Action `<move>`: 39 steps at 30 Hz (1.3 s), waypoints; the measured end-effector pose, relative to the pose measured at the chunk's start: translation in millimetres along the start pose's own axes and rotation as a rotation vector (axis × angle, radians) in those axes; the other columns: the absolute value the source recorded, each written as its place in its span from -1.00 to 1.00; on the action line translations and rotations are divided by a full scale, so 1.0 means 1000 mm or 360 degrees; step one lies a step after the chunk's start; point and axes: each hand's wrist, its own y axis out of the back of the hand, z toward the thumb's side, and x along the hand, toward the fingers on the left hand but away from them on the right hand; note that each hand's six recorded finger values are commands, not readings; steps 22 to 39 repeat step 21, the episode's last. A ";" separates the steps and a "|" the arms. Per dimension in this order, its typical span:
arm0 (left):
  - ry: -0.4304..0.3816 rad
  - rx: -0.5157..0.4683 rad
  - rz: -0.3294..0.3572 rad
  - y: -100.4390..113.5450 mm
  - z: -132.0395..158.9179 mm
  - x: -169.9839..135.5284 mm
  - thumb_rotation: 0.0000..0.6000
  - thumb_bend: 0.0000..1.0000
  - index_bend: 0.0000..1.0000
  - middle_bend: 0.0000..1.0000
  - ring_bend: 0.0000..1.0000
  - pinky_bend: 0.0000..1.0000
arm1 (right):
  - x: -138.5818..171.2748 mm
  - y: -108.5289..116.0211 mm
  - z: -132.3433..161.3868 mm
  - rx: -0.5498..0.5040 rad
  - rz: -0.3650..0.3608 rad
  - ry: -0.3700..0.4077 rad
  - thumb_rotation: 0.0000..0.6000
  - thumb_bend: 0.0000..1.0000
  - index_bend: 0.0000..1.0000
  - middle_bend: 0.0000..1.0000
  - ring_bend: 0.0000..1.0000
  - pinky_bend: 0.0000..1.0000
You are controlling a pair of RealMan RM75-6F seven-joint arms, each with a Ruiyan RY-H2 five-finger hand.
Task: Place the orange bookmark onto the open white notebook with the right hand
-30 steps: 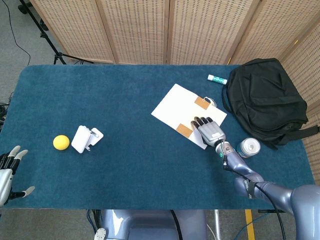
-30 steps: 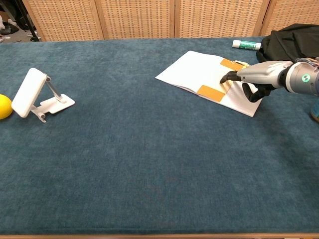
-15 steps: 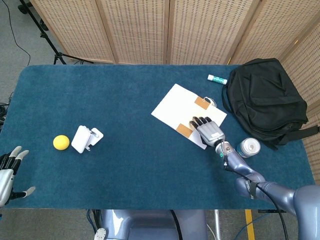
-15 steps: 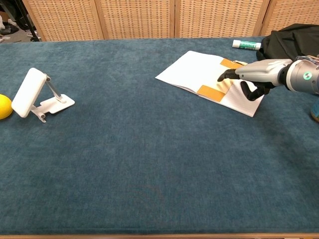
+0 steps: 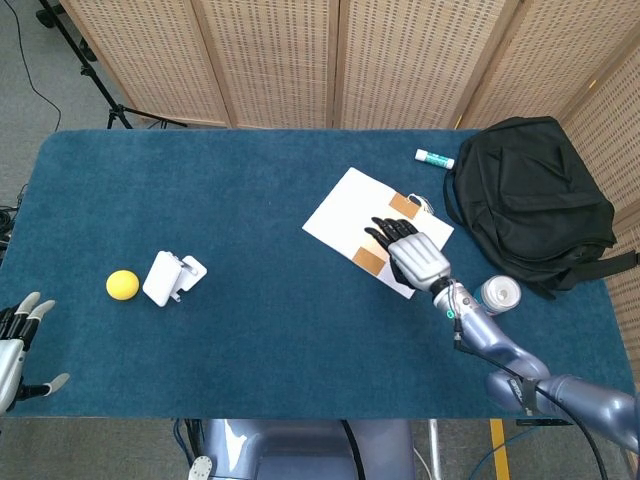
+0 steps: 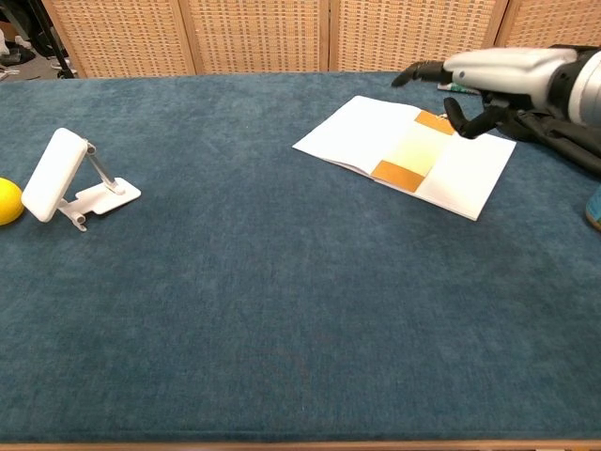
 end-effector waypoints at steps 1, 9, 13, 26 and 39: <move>-0.0004 -0.0001 0.0003 0.000 0.000 -0.001 1.00 -1.00 -1.00 -1.00 -1.00 -1.00 | 0.006 0.006 -0.001 -0.0005 -0.0047 0.0010 1.00 -0.82 -0.90 -1.00 -1.00 -0.95; -0.0009 0.0007 0.0071 0.006 0.000 -0.006 1.00 -1.00 -1.00 -1.00 -1.00 -1.00 | 0.082 0.041 -0.024 0.0006 -0.0445 0.0023 1.00 -1.00 -0.90 -1.00 -1.00 -1.00; 0.0006 0.0029 0.0124 0.008 -0.002 -0.009 1.00 -1.00 -1.00 -1.00 -1.00 -1.00 | 0.128 0.041 -0.043 -0.0017 -0.0569 -0.0069 1.00 -1.00 -0.90 -1.00 -1.00 -1.00; 0.0025 0.0030 0.0205 0.011 -0.004 -0.015 1.00 -1.00 -1.00 -1.00 -1.00 -1.00 | 0.208 0.018 -0.069 -0.0072 -0.0689 -0.0383 1.00 -1.00 -0.91 -1.00 -1.00 -1.00; 0.0025 0.0030 0.0205 0.011 -0.004 -0.015 1.00 -1.00 -1.00 -1.00 -1.00 -1.00 | 0.208 0.018 -0.069 -0.0072 -0.0689 -0.0383 1.00 -1.00 -0.91 -1.00 -1.00 -1.00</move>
